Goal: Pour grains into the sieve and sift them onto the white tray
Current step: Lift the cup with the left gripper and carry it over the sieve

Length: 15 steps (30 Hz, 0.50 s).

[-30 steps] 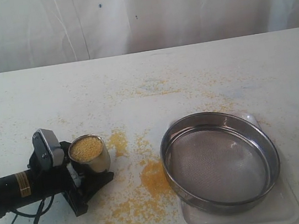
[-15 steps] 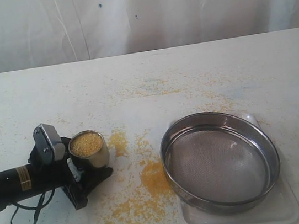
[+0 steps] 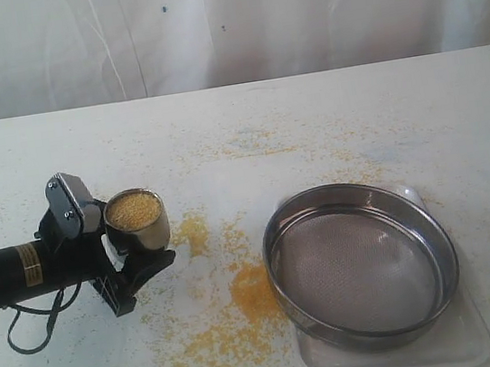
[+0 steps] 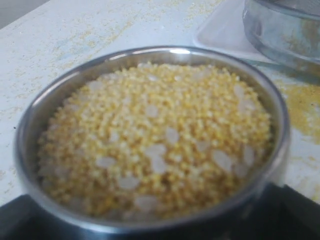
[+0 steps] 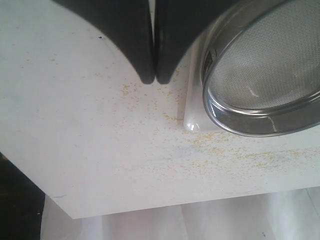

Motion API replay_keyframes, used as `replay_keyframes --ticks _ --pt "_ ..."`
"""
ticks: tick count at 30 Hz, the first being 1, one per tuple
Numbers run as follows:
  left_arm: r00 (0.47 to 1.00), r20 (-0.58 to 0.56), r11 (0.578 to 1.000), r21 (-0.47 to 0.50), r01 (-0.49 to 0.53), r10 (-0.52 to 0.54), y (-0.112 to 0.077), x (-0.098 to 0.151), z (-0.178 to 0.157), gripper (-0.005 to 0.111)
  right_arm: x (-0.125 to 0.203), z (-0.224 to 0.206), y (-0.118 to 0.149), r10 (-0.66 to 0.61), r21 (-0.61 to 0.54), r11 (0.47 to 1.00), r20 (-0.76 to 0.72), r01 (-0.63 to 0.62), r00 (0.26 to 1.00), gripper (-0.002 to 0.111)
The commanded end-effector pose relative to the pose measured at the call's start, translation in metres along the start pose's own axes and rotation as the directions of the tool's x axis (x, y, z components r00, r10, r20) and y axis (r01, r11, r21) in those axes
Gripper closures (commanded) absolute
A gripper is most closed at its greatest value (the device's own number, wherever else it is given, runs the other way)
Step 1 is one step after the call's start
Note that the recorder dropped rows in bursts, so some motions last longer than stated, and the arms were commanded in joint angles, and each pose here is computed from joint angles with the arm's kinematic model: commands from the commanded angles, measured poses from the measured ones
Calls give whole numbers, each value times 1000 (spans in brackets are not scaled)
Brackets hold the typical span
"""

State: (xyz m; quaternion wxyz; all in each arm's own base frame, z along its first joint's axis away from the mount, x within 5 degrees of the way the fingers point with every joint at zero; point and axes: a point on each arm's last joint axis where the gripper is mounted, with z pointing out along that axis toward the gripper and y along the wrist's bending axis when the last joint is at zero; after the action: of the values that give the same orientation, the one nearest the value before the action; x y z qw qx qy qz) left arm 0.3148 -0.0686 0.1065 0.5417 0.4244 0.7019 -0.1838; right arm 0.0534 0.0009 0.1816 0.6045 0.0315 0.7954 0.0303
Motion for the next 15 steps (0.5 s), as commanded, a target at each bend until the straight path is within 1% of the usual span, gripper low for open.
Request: replay_keyframes --ticks 1,6,8,10,13,15 --pt "998 60 1000 23 -1 -1 -1 -20 -4 107 0 0 0 0 0 1000 7 0 1000 108" --pt "991 130 997 55 -49 41 -18 -53 2 107 0 0 0 0 0 1000 7 0 1000 108" --pt "983 176 998 43 -53 45 -26 -71 6 107 0 0 0 0 0 1000 7 0 1000 108" --pt "975 221 999 17 -33 28 -32 -87 9 107 0 0 0 0 0 1000 7 0 1000 108" --pt "957 289 999 -33 27 -16 -39 -108 14 107 0 0 0 0 0 1000 7 0 1000 108" --pt "946 323 999 -26 29 -19 -45 -120 21 107 0 0 0 0 0 1000 7 0 1000 108"
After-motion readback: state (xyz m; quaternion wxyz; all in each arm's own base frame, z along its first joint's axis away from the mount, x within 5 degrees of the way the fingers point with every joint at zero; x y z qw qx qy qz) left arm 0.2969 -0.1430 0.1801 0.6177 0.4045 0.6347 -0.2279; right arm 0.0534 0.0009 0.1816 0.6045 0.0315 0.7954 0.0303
